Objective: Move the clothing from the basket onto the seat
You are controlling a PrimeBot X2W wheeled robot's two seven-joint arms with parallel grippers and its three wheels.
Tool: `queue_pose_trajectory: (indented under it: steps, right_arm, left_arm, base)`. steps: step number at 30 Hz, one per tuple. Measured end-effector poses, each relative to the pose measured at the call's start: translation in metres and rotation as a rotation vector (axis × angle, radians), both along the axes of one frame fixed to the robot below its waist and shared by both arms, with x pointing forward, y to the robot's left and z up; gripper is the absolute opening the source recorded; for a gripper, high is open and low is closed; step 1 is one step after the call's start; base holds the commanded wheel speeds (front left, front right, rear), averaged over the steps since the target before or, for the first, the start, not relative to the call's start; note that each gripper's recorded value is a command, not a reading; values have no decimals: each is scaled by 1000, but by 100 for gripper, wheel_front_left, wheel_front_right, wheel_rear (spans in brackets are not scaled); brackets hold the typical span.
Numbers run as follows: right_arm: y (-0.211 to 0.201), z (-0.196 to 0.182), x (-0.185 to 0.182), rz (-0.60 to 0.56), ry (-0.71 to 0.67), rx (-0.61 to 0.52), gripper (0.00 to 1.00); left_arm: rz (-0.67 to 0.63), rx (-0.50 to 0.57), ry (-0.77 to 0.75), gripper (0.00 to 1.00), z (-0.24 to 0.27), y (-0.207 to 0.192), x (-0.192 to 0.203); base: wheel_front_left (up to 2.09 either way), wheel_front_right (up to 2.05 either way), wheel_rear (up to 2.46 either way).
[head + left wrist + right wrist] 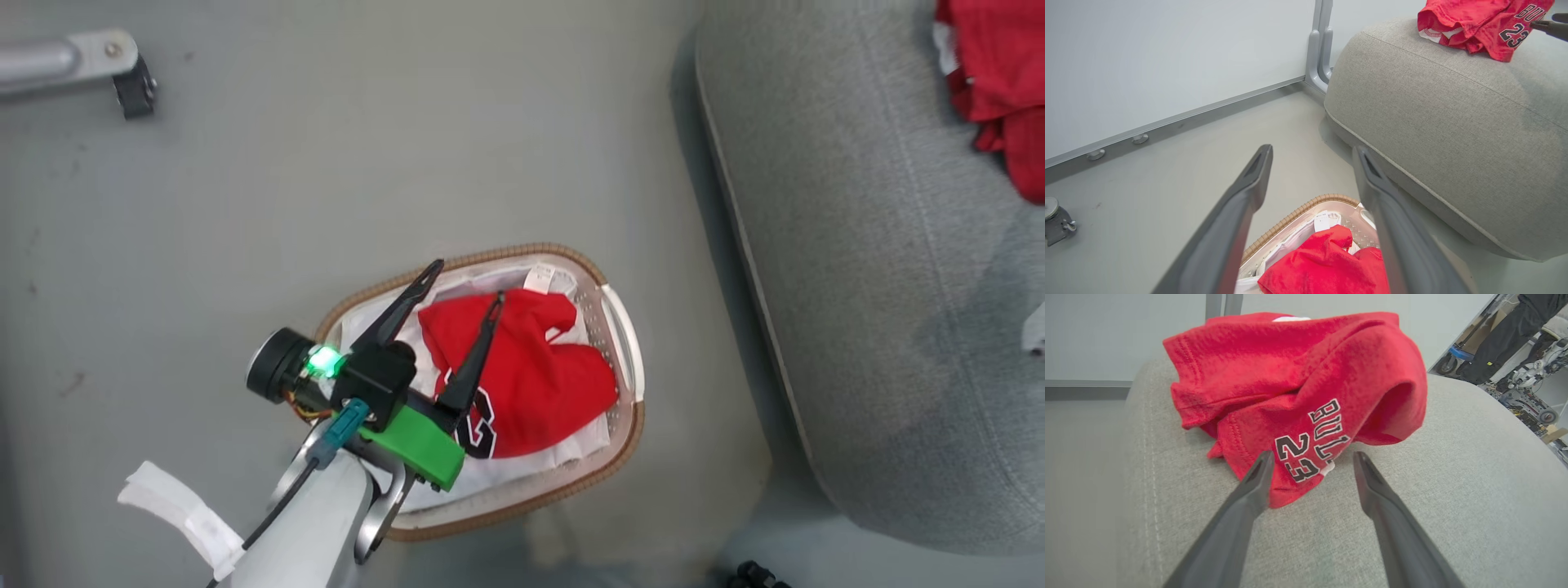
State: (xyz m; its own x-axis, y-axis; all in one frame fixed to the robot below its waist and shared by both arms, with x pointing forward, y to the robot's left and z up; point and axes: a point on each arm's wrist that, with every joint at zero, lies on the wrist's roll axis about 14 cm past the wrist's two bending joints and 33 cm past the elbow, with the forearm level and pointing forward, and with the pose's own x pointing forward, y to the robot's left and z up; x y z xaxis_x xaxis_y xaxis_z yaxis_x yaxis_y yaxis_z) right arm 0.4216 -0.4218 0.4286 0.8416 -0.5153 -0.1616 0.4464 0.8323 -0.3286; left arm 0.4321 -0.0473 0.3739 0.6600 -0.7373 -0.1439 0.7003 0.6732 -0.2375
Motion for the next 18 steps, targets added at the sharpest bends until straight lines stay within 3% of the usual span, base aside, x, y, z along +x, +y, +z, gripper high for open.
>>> queue_pose_trajectory:
  steps: [10,18]
  right_arm:
    - [102,43,25,269,-195,120,100]
    - [184,56,35,449,-276,260,100]
  left_arm:
    - [219,10,-54,100,37,50,11]
    - [483,58,-69,100,50,128,7]
  base:
    - [0,0,0]
    - [0,0,0]
